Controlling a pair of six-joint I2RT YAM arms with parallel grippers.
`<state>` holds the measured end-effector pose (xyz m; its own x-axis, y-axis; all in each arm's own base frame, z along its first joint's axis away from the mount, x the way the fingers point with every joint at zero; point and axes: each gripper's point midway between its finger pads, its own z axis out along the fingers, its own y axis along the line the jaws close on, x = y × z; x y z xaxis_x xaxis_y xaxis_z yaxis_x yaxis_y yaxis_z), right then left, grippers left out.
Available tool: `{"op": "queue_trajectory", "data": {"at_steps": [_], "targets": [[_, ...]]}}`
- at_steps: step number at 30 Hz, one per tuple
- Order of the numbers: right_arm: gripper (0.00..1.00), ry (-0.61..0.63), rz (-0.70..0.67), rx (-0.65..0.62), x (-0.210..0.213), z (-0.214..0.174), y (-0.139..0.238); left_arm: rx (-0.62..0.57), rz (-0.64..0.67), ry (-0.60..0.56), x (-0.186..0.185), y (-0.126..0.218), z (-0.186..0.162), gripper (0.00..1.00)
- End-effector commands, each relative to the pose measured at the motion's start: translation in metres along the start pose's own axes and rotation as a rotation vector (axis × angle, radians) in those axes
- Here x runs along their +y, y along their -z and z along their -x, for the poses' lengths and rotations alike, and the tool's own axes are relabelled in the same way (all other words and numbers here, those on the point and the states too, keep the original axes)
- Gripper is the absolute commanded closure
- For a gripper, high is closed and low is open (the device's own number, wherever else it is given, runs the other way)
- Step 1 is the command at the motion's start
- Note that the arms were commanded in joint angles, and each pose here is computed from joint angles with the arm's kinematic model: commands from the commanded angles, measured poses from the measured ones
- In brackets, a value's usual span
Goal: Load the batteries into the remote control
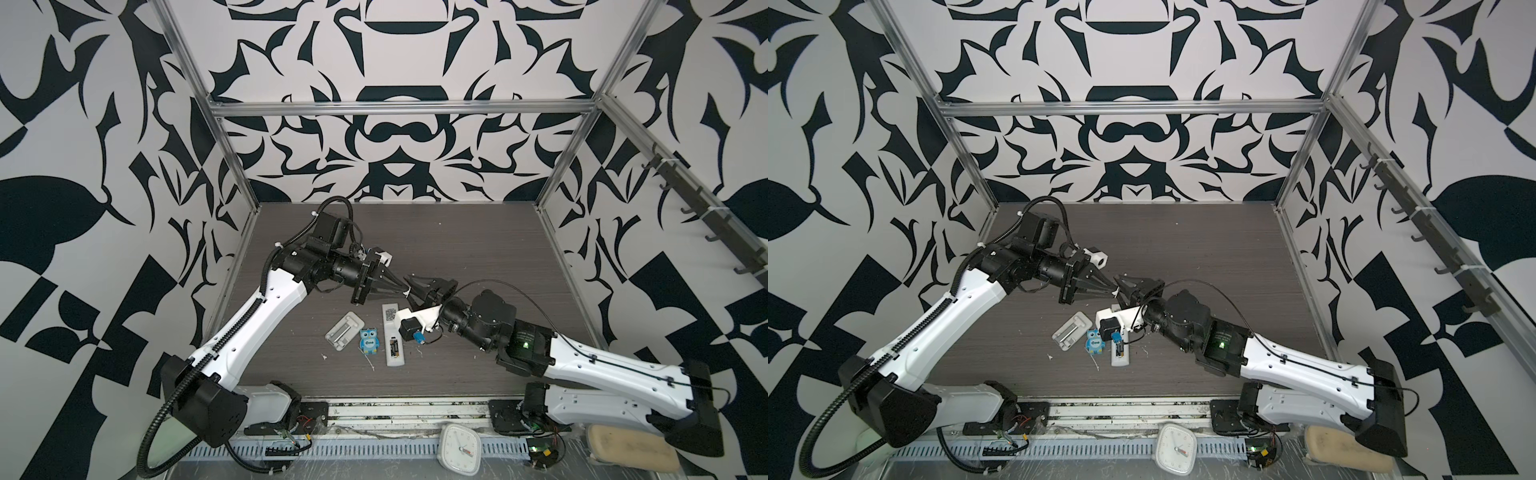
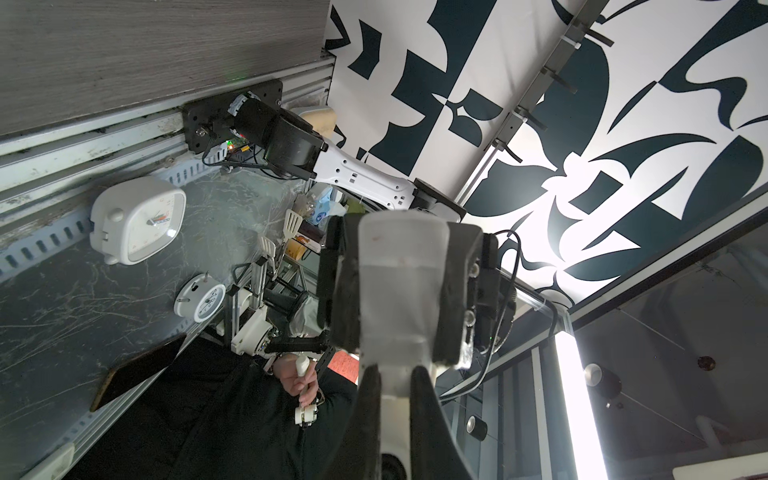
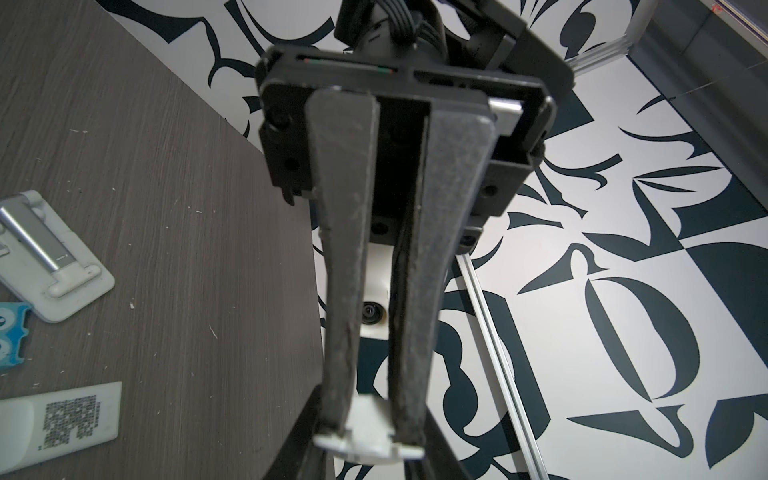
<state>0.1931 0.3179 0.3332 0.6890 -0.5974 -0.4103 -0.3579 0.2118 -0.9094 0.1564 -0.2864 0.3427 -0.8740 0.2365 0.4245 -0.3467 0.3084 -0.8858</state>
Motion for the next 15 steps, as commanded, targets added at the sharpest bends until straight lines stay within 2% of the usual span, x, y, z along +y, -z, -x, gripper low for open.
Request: {"op": "queue_trajectory", "data": {"at_steps": [1,6,12,15], "targets": [[0.66,-0.021,-0.058,-0.025,-0.023,0.010,0.008,0.014,0.002,-0.002,-0.002,0.000,-0.005,0.89],[0.56,-0.030,-0.025,-0.043,-0.016,0.010,0.014,0.014,0.013,-0.010,-0.001,0.000,-0.006,0.89],[0.62,-0.069,0.025,-0.041,-0.009,0.009,0.019,0.015,0.018,0.006,-0.001,0.001,-0.007,0.89],[0.61,-0.074,0.030,-0.031,-0.006,0.007,0.019,0.014,0.019,0.007,0.000,0.001,-0.008,0.89]]}}
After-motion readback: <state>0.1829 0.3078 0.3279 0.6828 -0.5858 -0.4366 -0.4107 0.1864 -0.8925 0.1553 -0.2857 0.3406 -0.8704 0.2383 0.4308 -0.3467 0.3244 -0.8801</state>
